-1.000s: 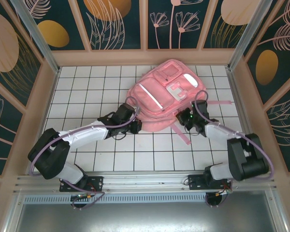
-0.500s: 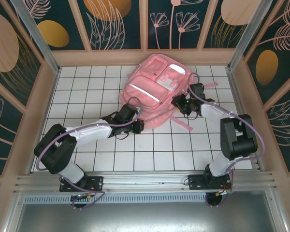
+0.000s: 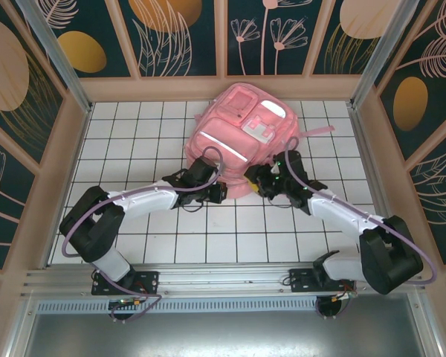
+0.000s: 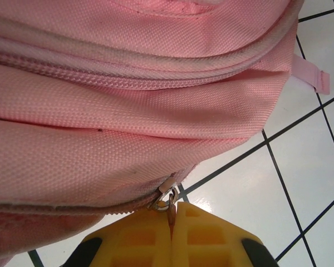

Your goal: Pack the student bag

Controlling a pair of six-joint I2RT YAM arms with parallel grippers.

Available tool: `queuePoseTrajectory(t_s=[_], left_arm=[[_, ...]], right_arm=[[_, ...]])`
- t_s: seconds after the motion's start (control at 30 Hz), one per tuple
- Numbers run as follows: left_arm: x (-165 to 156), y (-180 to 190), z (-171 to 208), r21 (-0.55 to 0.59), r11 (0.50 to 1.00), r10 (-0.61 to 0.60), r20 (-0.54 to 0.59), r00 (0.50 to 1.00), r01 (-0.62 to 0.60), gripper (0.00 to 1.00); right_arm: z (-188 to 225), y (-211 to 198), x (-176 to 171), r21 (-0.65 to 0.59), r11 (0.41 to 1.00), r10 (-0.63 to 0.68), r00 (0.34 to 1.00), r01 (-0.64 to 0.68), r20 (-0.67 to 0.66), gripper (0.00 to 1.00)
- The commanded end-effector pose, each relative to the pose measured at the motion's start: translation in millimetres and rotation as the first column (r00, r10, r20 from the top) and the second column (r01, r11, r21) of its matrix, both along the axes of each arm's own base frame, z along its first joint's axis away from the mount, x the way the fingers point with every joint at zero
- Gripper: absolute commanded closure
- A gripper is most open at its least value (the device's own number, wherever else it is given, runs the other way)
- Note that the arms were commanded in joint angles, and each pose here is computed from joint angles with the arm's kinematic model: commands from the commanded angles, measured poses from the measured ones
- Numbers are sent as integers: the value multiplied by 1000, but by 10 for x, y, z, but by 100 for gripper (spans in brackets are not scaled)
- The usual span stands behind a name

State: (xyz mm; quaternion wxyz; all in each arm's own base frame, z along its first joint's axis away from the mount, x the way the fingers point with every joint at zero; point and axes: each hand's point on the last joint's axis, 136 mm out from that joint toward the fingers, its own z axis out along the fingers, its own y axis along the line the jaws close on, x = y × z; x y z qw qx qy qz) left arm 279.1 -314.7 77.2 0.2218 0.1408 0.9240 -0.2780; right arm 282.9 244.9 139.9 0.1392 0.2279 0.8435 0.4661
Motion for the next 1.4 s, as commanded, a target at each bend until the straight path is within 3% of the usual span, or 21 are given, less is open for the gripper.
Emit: queuePoseTrajectory(t_s=[0.0, 0.17, 0.57, 0.7, 0.9, 1.37], left_arm=[[-48, -128, 57, -33, 999, -31, -17, 999, 31, 100], [-54, -119, 56, -34, 999, -28, -17, 999, 27, 100], [-68, -138, 82, -43, 999, -34, -16, 999, 33, 100], [-88, -130, 69, -43, 998, -36, -17, 999, 36, 100], [-97, -73, 77, -25, 999, -29, -6, 1000, 29, 100], [16, 187, 22, 77, 996, 49, 45, 998, -53, 100]], right_arm=[[-24, 26, 33, 45, 995, -92, 995, 93, -26, 56], [-130, 13, 82, 81, 984, -154, 987, 157, -43, 54], [-302, 230, 189, 137, 976, -158, 984, 168, -85, 55], [-353, 310, 260, 107, 983, -142, 986, 150, -83, 66], [-442, 250, 304, 52, 987, -146, 986, 150, -75, 100], [-402, -118, 250, -148, 980, -133, 991, 130, -12, 100]])
